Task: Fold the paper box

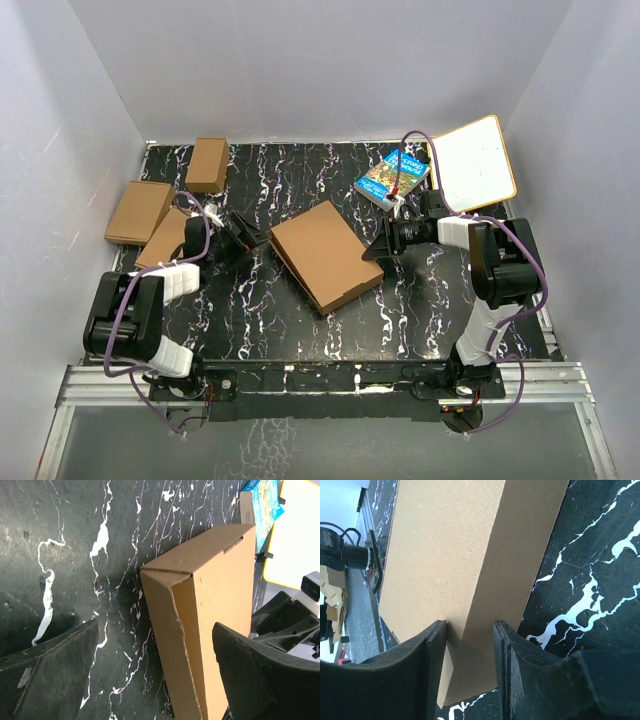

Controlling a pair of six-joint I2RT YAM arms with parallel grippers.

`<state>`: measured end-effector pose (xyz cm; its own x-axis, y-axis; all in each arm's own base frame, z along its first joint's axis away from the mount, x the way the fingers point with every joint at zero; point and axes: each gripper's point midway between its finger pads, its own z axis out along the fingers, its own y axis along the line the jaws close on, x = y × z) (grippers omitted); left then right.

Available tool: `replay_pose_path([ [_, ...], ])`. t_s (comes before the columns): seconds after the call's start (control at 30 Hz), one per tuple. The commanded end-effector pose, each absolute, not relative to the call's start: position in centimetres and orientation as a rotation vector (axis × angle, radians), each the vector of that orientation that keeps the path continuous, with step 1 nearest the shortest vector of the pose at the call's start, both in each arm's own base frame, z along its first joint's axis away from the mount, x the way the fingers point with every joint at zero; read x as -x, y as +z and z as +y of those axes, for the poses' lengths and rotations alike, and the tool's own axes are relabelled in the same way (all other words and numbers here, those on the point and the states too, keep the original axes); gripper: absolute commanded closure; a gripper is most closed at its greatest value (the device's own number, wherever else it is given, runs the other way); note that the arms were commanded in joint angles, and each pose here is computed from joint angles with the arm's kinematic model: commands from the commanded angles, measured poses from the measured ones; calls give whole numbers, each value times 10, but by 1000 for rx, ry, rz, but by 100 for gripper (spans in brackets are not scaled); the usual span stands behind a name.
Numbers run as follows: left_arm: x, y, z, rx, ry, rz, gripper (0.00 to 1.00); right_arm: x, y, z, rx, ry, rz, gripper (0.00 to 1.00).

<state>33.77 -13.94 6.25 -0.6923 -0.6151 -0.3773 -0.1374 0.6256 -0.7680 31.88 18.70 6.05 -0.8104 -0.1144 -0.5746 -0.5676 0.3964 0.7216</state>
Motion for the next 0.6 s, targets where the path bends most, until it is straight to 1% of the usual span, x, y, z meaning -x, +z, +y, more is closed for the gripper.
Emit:
replay_pose_path([
  [0.0, -363, 84, -144, 568, -1018, 2133, 8, -322, 46, 187, 663, 1307, 2224, 56],
  [0.17, -372, 78, -151, 582, -1031, 2151, 11, -320, 56, 191, 684, 1343, 2175, 56],
  [0.33, -375, 72, -158, 581, -1023, 2170, 17, -319, 54, 190, 679, 1340, 2183, 56],
  [0.57, -380, 67, -168, 561, -997, 2224, 31, -320, 52, 189, 673, 1331, 2192, 56],
])
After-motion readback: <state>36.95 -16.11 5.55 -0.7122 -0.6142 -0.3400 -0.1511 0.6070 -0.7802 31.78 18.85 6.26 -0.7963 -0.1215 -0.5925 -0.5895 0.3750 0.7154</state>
